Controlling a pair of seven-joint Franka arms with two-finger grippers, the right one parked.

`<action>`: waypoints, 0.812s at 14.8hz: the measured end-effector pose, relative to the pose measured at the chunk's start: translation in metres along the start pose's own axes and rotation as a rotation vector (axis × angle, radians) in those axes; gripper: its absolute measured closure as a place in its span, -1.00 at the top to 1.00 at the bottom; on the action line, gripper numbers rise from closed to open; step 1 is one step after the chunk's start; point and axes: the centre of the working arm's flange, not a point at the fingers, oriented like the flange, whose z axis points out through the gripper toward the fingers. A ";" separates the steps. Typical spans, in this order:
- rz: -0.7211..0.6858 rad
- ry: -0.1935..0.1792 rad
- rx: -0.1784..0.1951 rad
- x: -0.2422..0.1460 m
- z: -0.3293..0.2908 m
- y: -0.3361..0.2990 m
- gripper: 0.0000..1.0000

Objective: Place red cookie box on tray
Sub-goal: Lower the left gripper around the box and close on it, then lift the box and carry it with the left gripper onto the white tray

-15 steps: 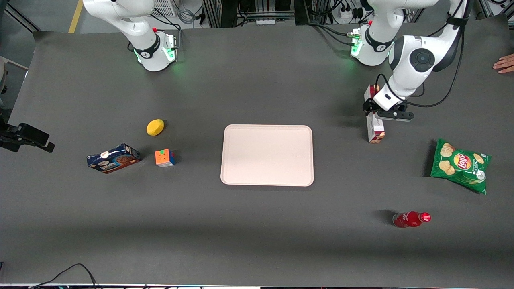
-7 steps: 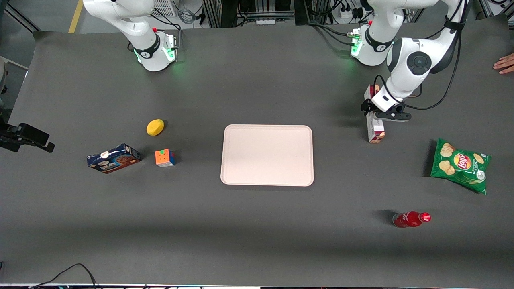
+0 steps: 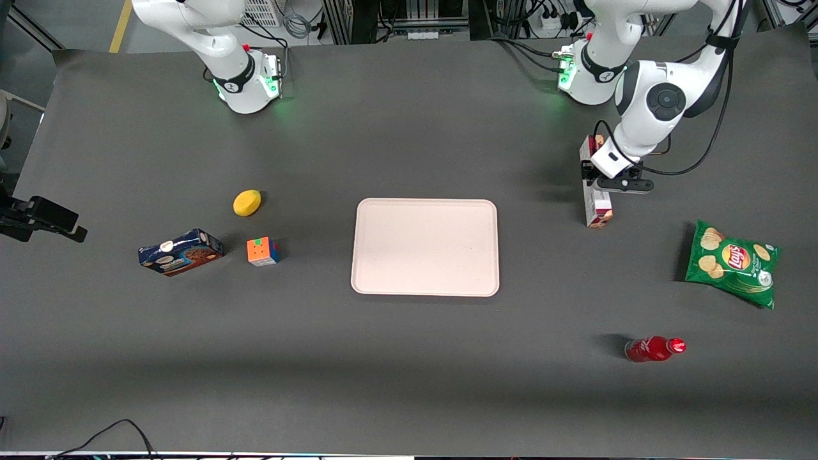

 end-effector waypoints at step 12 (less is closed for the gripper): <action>-0.006 -0.032 0.006 0.022 -0.026 -0.002 -0.84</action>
